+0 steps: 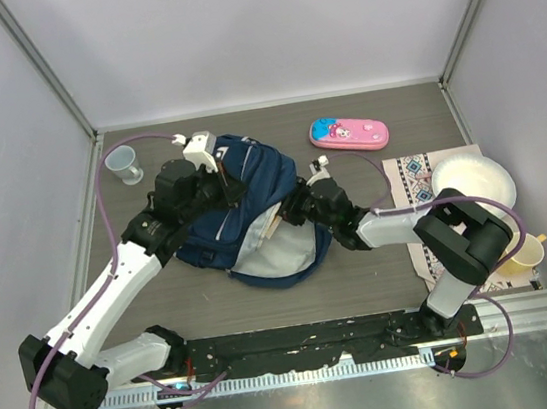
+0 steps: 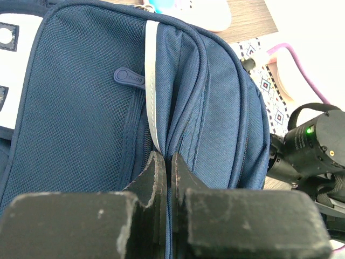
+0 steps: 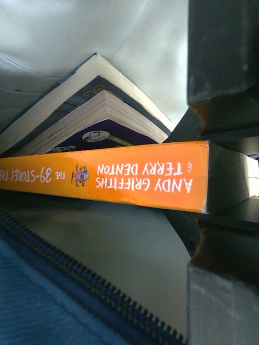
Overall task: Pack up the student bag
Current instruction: Place the book in the student bag.
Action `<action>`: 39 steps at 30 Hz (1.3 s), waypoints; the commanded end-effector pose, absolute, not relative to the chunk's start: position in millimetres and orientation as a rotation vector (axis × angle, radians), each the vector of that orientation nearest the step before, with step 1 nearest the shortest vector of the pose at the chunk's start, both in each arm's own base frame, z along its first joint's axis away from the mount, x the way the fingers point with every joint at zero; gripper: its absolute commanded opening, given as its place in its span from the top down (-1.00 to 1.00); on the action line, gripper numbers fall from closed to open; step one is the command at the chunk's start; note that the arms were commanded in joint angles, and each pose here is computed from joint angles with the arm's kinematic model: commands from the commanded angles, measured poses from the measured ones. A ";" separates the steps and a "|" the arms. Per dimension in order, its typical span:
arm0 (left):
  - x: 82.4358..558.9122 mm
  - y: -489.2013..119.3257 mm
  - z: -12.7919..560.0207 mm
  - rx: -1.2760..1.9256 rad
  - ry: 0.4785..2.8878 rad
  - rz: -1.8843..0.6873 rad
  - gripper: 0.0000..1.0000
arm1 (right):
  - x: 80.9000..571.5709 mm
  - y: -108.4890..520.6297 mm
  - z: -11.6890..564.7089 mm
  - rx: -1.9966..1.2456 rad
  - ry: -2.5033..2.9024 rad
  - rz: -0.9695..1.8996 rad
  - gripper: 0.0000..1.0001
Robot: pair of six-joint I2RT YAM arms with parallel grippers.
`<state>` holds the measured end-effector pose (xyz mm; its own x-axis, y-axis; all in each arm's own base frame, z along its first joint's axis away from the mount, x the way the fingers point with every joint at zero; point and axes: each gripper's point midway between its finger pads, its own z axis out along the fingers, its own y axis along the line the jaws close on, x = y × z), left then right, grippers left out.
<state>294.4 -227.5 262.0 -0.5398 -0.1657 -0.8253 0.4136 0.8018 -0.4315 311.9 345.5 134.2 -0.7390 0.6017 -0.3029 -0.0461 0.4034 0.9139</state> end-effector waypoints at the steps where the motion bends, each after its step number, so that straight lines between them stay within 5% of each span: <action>1: 299.7 -234.7 334.8 0.165 1.759 -0.862 1.00 | 326.8 351.1 156.2 0.509 1.963 1.341 0.46; 10: 301.5 -237.1 330.5 0.170 1.769 -0.867 1.00 | 287.0 342.5 90.6 0.410 2.248 1.234 -0.19; 24: 301.2 -237.1 320.7 0.166 1.793 -0.865 1.00 | 259.1 314.4 88.9 0.304 2.335 1.110 -0.32; 27: 301.2 -238.6 319.4 0.165 1.794 -0.874 1.00 | 257.7 311.3 92.3 0.310 2.316 1.120 -0.02; 28: 301.8 -239.4 318.6 0.165 1.795 -0.876 1.00 | 257.1 312.4 94.9 0.312 2.308 1.134 0.40; 31: 301.8 -240.7 318.7 0.169 1.794 -0.883 1.00 | 259.0 319.2 105.8 0.320 2.265 1.205 0.90; 39: 300.9 -240.8 320.5 0.162 1.788 -0.893 1.00 | 292.7 350.8 175.0 0.415 2.017 1.449 0.98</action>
<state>292.9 -230.7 255.8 -0.5553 -0.1802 -0.8119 0.4101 0.7900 -0.4558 260.1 326.5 108.3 -0.8322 0.4553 -0.3164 -0.0267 0.5370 0.8431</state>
